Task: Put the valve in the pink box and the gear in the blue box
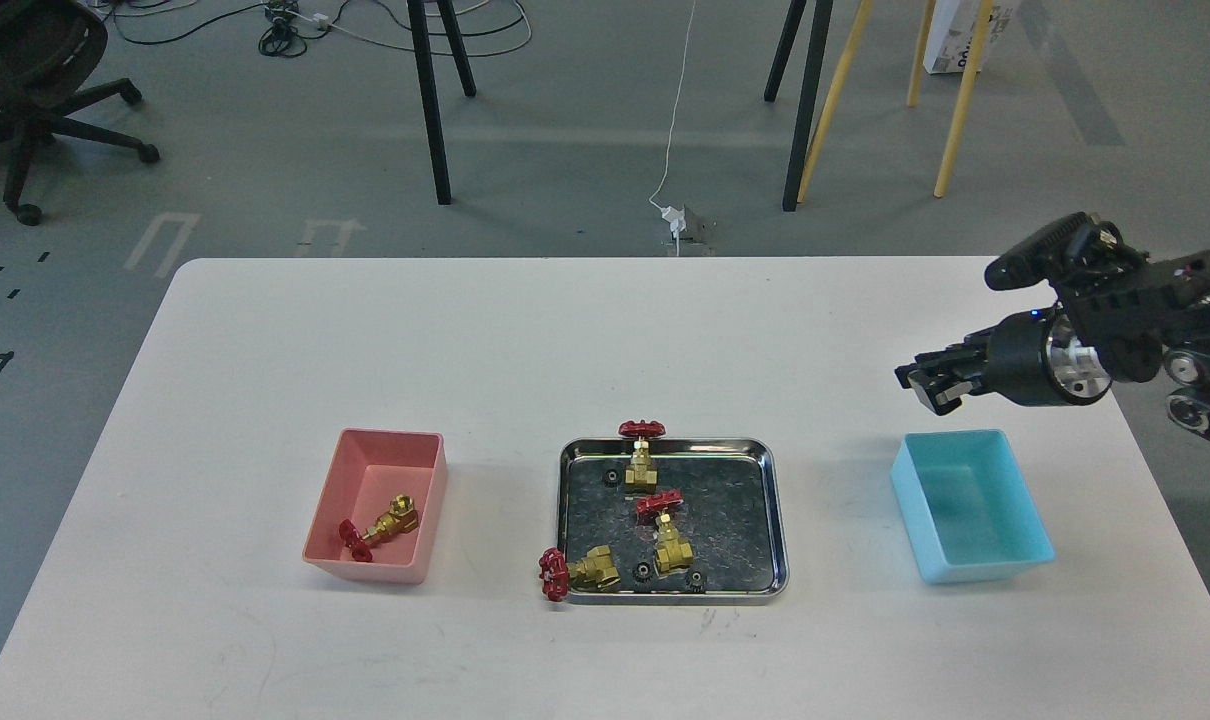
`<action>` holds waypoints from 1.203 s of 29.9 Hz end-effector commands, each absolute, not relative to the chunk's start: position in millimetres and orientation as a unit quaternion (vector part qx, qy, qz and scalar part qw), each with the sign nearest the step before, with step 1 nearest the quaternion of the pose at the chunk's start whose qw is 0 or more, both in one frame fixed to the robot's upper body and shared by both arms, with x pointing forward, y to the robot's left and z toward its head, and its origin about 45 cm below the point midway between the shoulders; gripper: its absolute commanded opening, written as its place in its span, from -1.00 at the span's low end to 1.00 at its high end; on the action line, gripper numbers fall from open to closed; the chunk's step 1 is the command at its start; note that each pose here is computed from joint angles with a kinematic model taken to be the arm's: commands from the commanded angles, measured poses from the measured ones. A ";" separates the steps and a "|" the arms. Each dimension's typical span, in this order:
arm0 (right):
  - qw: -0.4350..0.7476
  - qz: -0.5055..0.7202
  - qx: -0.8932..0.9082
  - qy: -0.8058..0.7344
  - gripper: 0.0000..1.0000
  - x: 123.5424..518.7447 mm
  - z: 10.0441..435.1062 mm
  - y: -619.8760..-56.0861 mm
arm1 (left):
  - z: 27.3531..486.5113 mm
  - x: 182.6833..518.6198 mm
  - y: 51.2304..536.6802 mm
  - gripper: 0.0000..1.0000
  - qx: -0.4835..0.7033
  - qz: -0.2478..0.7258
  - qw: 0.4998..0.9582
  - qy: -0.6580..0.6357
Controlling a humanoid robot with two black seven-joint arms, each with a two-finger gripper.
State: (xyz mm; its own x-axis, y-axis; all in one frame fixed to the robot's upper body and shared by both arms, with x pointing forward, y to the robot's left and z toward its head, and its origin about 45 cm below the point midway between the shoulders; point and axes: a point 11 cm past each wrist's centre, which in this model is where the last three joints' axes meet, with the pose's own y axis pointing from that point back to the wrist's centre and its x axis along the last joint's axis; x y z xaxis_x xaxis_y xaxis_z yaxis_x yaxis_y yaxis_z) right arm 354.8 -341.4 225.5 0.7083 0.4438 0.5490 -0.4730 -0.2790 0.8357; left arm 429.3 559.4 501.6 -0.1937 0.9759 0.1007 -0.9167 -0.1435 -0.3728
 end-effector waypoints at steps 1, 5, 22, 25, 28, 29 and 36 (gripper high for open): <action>0.608 0.351 0.712 -0.003 -0.72 325.2 213.4 -361.8 | 486.4 443.9 539.9 0.98 -0.067 0.739 0.648 -0.170; 0.610 0.335 0.718 0.007 -0.71 310.7 200.7 -365.7 | 469.9 471.1 493.4 0.98 -0.027 0.704 0.687 -0.181; 0.628 0.298 0.719 0.007 0.58 294.9 168.7 -375.7 | 416.4 527.3 296.7 0.99 0.076 0.538 0.807 -0.231; 0.622 0.303 0.722 -0.011 0.69 302.4 177.4 -373.8 | 411.7 528.4 280.2 0.99 0.083 0.522 0.816 -0.235; 0.588 0.317 0.740 -0.078 0.76 329.2 209.3 -362.4 | 409.5 528.3 276.0 0.99 0.084 0.516 0.820 -0.234; 0.562 0.319 0.754 -0.117 0.80 343.0 227.0 -354.0 | 409.9 528.4 276.8 0.99 0.086 0.517 0.818 -0.235; 0.388 0.242 0.791 -0.406 0.82 441.3 344.2 -354.5 | 415.9 533.0 273.7 0.99 0.117 0.523 0.815 -0.222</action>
State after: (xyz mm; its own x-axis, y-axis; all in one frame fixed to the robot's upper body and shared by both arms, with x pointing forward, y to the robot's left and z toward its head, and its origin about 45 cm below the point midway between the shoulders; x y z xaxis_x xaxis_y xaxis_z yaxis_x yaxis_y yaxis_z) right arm 409.1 -354.7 304.8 0.6418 -0.2339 0.7303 -0.7541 -0.3654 0.5457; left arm 530.5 277.3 412.4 0.3505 0.8046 0.4793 -0.8971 0.4355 -0.0751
